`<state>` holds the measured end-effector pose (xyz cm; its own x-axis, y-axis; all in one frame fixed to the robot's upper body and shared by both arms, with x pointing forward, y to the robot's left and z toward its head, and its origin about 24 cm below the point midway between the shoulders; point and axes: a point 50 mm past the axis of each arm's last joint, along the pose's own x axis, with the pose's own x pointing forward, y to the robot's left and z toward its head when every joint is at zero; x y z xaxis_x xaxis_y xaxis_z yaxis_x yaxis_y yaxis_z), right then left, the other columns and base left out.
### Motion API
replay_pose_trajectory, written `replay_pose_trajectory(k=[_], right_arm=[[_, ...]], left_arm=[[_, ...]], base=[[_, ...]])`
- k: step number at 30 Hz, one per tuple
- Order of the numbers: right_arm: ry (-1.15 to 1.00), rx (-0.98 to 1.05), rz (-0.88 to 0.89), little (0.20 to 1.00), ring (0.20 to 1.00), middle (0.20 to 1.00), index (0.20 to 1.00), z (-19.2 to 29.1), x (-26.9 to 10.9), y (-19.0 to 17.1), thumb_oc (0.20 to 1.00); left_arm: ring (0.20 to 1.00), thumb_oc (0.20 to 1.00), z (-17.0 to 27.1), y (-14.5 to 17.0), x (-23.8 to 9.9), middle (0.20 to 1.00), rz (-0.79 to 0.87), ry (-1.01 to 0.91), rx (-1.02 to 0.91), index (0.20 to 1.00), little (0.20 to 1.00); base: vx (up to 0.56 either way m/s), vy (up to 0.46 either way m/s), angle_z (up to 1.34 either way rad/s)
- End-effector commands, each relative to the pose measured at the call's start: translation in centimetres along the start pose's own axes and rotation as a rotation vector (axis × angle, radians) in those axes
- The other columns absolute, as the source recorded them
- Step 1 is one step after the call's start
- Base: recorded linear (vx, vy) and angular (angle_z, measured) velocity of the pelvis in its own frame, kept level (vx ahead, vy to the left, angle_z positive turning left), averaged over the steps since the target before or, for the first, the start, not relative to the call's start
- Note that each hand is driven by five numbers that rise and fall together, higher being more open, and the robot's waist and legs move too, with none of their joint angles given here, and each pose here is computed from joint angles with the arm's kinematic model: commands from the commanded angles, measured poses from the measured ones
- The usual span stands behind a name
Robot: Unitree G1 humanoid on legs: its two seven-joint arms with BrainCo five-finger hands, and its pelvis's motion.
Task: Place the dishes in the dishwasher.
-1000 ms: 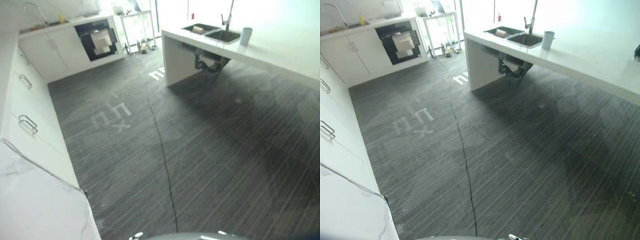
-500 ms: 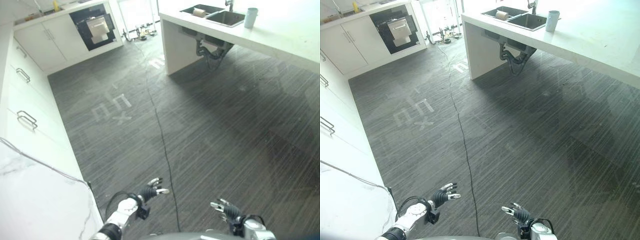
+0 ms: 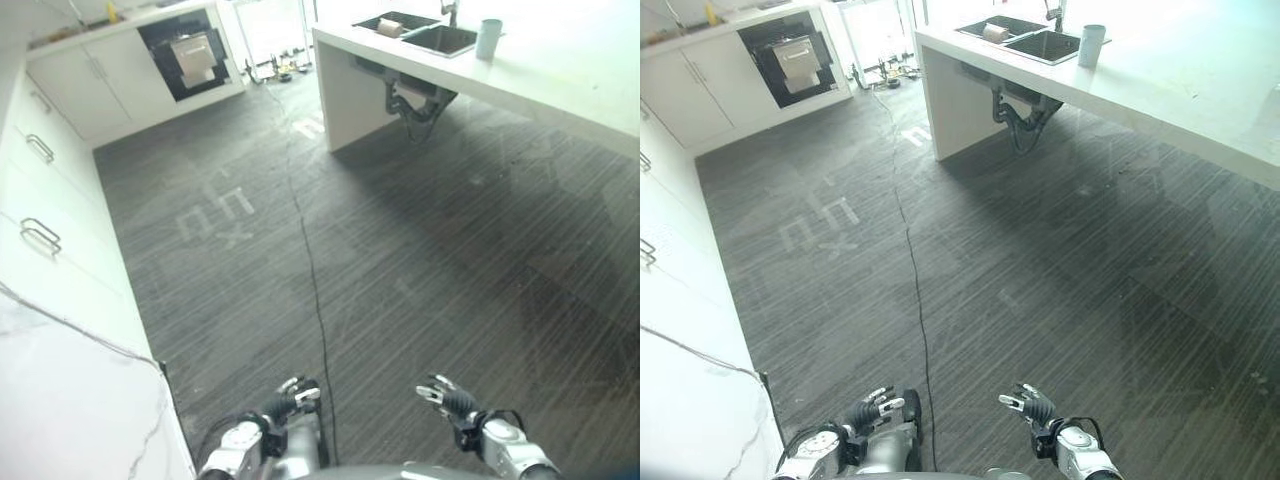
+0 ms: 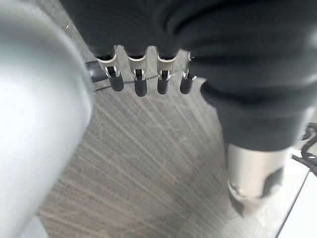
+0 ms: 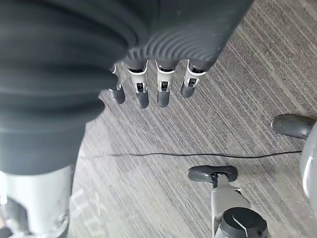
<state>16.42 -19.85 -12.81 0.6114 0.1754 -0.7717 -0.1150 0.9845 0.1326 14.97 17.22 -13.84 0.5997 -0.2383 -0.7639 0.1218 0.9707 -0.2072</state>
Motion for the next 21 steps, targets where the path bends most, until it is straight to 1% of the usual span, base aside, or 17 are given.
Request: replay_pose_trajectory(k=[1,6,10,13,15,21], right_arm=[[-0.117,0.066,0.041,1.0,1.0,1.0,1.0,1.3,0.0,1.4,1.0],[-0.189,0.111,0.038,1.0,1.0,1.0,1.0,2.7,-0.1,2.8,1.0],[-0.2,0.1,0.045,1.0,1.0,1.0,1.0,2.7,-0.2,3.0,1.0],[-0.213,0.094,0.045,1.0,1.0,1.0,1.0,2.7,-0.6,2.8,1.0],[-0.218,0.095,0.048,1.0,1.0,1.0,1.0,2.6,-1.0,2.0,1.0],[-0.22,0.088,0.039,1.0,1.0,1.0,1.0,2.8,-0.9,1.5,1.0]], left_arm=[[1.0,1.0,2.5,-0.8,0.5,1.0,-0.061,-0.083,0.084,1.0,1.0],[1.0,1.0,4.1,-0.7,0.6,1.0,-0.1,-0.087,0.171,1.0,1.0],[1.0,1.0,4.5,-0.6,0.4,1.0,-0.115,-0.094,0.192,1.0,1.0],[1.0,1.0,5.5,-0.6,0.2,1.0,-0.134,-0.113,0.181,1.0,1.0],[1.0,1.0,6.3,-0.6,0.1,1.0,-0.139,-0.122,0.193,1.0,1.0],[1.0,1.0,5.4,-1.1,0.1,1.0,-0.122,-0.114,0.195,1.0,1.0]], base=[[0.37,0.216,0.03],[0.34,0.318,0.13],[0.25,0.134,0.21],[0.34,-0.086,0.13],[0.53,-0.234,0.53],[0.53,-0.256,0.32]])
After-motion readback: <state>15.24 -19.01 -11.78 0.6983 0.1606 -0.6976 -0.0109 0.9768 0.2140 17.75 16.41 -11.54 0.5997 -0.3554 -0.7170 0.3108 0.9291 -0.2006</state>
